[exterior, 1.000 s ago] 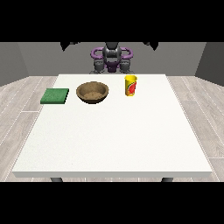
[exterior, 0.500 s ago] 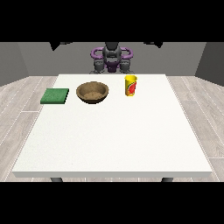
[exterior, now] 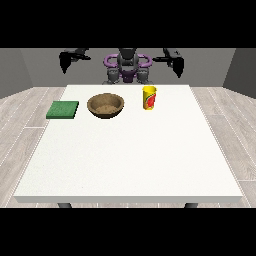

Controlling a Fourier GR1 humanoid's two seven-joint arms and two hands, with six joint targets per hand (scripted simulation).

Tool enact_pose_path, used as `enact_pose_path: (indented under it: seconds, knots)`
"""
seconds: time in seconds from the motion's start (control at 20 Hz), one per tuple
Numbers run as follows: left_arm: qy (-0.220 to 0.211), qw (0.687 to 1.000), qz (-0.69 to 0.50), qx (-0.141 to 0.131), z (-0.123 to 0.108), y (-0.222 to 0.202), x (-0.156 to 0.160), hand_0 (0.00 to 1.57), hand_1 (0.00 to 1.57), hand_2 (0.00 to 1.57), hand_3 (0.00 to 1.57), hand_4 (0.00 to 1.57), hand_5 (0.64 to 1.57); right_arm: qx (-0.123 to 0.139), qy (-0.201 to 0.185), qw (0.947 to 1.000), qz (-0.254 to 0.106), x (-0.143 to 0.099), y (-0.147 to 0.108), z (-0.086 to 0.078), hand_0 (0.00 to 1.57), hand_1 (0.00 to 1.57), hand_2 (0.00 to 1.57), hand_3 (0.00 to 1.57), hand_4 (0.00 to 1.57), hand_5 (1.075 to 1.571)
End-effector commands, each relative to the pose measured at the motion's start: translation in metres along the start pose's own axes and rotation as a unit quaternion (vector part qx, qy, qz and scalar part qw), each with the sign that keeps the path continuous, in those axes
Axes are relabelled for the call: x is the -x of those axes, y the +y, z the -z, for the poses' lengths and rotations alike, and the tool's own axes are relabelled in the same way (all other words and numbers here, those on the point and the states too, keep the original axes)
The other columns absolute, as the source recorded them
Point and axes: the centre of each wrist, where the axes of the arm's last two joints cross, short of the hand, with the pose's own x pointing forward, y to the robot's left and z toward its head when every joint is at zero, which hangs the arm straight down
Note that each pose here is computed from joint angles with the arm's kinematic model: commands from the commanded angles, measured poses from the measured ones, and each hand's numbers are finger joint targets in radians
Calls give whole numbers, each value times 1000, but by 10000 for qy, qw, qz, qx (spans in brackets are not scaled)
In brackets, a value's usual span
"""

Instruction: Pick the cup and pour the ball into the bowl, then pick the bowl and place it on the pad

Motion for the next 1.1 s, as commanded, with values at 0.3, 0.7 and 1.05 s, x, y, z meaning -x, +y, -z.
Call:
enact_pose_path:
  seconds: [0.3, 0.7, 1.05]
  knots:
    - [-117, 9994, 143, -289, -18, -36, 79, 0, 0, 0, 0, 0, 1518, -169, -218, 9996, -95, -5, -20, 9, 0, 0, 0, 0, 0, 1571]
    - [-228, 9988, 319, -295, -11, -46, 110, 0, 0, 0, 0, 0, 1518, -183, -350, 9992, 18, 19, -33, 6, 0, 0, 0, 0, 0, 1570]
    - [-308, 9982, 312, -416, -6, -31, 130, 0, 0, 0, 0, 0, 1521, -341, -417, 9985, 19, 20, -22, 7, 0, 0, 0, 0, 0, 1571]
